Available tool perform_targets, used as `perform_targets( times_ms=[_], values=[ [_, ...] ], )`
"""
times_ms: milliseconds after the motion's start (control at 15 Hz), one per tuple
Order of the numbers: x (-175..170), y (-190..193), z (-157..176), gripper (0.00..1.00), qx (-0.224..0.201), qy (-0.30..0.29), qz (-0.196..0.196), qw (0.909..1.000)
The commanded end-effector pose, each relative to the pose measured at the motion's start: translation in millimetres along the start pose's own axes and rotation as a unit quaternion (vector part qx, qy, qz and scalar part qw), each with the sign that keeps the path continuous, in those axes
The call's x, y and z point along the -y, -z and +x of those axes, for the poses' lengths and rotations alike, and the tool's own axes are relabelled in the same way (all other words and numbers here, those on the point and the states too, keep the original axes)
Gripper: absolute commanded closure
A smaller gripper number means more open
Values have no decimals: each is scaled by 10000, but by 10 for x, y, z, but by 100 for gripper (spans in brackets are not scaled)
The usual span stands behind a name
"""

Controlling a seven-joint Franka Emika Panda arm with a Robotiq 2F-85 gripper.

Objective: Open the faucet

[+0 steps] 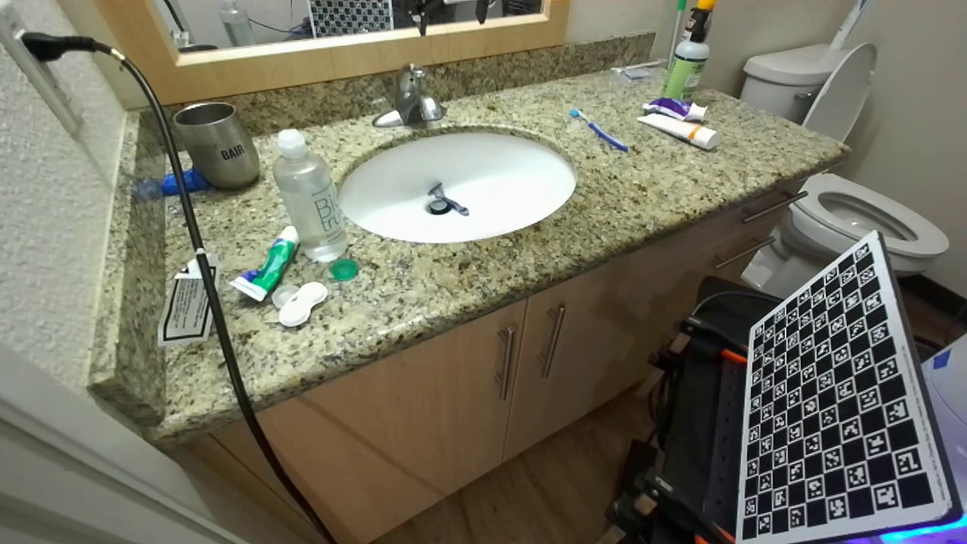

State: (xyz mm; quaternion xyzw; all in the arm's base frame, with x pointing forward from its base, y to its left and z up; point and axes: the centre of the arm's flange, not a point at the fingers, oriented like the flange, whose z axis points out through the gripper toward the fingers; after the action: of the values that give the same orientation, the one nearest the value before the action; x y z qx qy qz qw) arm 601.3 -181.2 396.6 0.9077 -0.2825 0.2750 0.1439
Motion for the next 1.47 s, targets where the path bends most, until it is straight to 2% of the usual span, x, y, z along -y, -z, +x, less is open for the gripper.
perform_targets(
  times_ms=[0, 67, 133, 267, 400, 667, 733, 933, 1067, 1133, 1200, 1400],
  values=[
    [356, -574, 298, 0, -291, -427, -107, 9986],
    [444, -663, 287, 0, -256, -502, -164, 9983],
    [173, -417, 158, 0, -126, -390, -69, 9991],
    [368, -589, 165, 0, -147, -474, -69, 9987],
    [405, -636, 163, 0, -247, -466, -133, 9985],
    [476, -1136, 273, 0, -307, -489, -879, 9945],
    [360, -816, 214, 0, -272, -559, -551, 9965],
    [406, -1072, 192, 0, -280, -472, -748, 9957],
    [424, -1113, 215, 0, 89, -361, -846, 9957],
    [429, -1167, 230, 0, 123, -443, -994, 9940],
    [400, -1119, 162, 0, -35, -472, -827, 9955],
    [399, -1125, 153, 0, 73, -501, -920, 9945]
  ],
)
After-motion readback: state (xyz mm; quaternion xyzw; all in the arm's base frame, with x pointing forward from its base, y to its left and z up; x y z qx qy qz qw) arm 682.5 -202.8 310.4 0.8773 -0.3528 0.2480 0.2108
